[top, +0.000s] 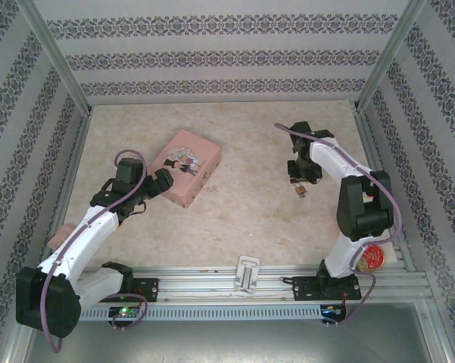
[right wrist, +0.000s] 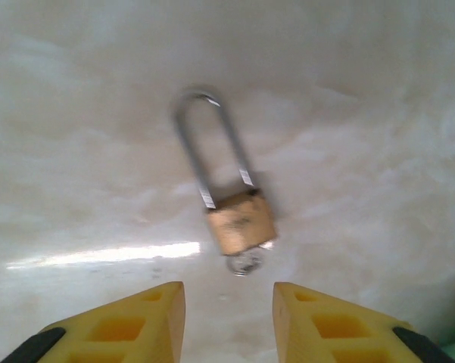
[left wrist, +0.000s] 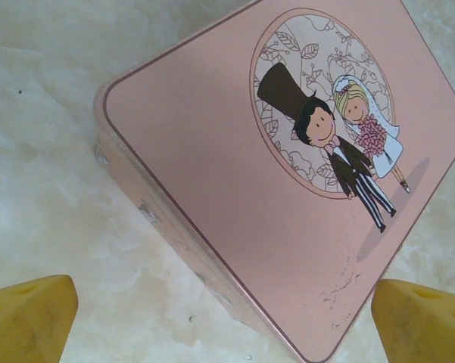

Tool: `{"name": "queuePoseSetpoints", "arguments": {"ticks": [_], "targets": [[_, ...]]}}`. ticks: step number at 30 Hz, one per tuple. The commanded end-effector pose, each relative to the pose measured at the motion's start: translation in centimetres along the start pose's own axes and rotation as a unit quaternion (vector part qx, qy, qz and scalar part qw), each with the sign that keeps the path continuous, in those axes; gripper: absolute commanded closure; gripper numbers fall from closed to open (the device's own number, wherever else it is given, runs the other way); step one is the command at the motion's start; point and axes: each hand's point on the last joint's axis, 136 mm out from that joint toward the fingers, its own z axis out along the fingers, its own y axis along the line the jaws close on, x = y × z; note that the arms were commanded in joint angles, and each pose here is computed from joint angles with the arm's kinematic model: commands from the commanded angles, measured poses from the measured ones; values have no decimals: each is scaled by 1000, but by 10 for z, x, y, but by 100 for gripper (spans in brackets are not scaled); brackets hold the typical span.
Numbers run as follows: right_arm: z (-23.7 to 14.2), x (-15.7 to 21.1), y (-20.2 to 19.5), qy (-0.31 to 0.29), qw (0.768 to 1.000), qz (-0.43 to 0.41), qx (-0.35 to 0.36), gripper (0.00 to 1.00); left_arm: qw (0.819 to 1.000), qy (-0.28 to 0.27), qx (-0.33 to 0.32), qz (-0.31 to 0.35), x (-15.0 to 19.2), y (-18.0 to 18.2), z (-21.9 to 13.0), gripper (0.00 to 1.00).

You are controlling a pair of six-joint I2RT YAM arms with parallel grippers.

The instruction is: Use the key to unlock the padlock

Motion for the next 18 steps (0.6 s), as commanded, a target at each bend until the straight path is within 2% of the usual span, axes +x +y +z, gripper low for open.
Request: {"name": "queuePoseSetpoints", "arguments": {"ticks": [1, 5, 10, 18], "targets": [[-47, -38, 51, -97, 990, -5, -107, 60, 999, -9, 14, -30, -7, -3, 4, 1], [-73, -72, 102, -164, 966, -14, -199, 47, 999, -7, 10, -48, -6, 0, 7, 1], [-81, -106, 163, -202, 949, -61, -235, 39, 998, -10, 5, -63, -5, 6, 12, 1], [-66, -139, 239, -207, 935, -108, -267, 38, 997, -9, 5, -71, -8, 11, 22, 1]]}}
